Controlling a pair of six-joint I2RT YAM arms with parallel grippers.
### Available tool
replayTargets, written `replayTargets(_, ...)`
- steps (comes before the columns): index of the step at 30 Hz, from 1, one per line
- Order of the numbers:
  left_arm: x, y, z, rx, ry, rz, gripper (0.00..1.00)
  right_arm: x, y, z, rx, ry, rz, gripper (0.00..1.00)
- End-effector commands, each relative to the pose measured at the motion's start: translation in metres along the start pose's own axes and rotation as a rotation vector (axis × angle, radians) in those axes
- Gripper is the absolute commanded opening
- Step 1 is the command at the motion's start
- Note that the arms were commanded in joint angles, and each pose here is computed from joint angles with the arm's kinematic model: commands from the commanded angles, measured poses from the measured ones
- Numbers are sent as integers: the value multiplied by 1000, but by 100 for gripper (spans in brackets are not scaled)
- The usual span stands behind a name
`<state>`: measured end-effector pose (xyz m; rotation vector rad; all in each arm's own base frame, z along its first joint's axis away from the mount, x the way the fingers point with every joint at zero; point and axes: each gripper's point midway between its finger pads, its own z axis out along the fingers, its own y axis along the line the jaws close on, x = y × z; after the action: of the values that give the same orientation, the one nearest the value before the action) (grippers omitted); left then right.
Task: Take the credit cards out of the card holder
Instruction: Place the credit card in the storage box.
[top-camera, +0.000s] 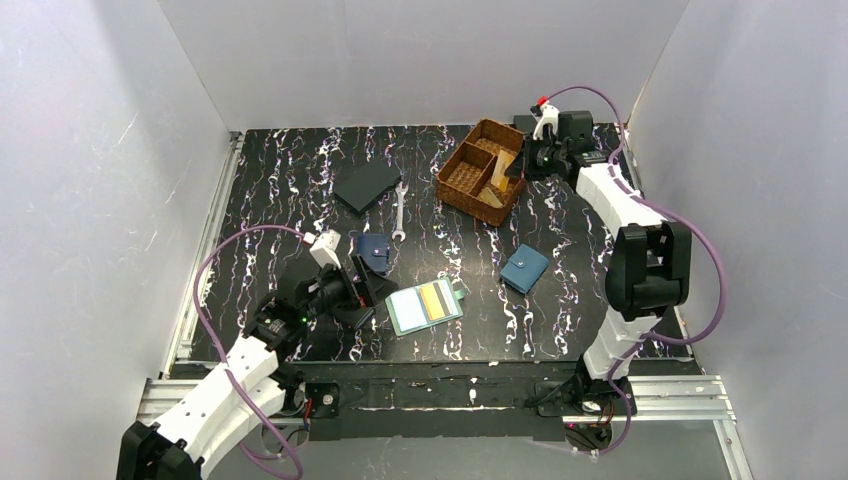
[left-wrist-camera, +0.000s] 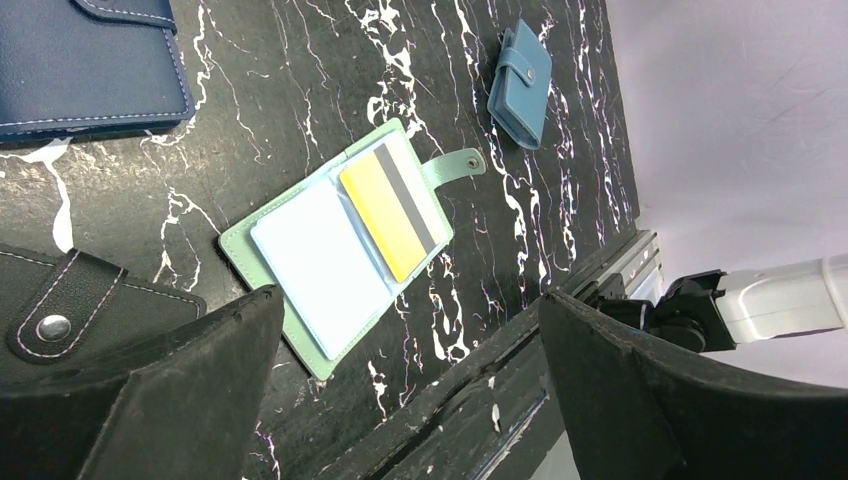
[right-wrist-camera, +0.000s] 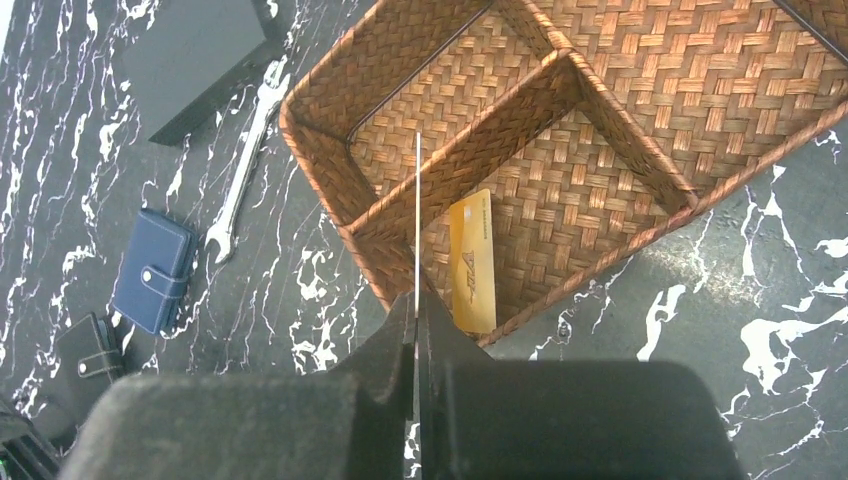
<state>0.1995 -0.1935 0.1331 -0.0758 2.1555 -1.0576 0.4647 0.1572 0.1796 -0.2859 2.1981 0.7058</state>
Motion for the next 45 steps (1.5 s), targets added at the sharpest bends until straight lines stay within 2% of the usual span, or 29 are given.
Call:
replayTargets(1, 2, 0, 1, 18, 6, -9, 98, -29, -7, 9, 29, -62, 21, 1)
replayTargets(10, 6, -2, 1, 35, 19, -15, 98, -14, -19, 30, 30, 7, 60, 1)
replayTargets(20, 8, -2, 1, 39, 20, -25, 98, -6, -26, 37, 46, 18, 64, 1)
replayTargets(31, 6, -6, 0, 54, 16, -38, 98, 1, -35, 47, 61, 43, 73, 6)
replayTargets(35, 7, -7, 0, 56, 17, -41, 98, 1, -45, 48, 104, 64, 38, 17)
replayTargets(37, 7, -8, 0, 63, 19, -44, 98, -4, -54, 45, 154, 67, 2, 29)
replayTargets(39, 7, -9, -1, 69, 16, -46, 98, -10, -62, 41, 205, 63, -38, 45)
replayTargets(40, 6, -10, -1, 75, 14, -48, 98, -14, -65, 38, 222, 56, -60, 49)
replayTargets(45, 7, -14, 1, 100, 18, -67, 98, -26, -69, 22, 275, 26, -125, 55)
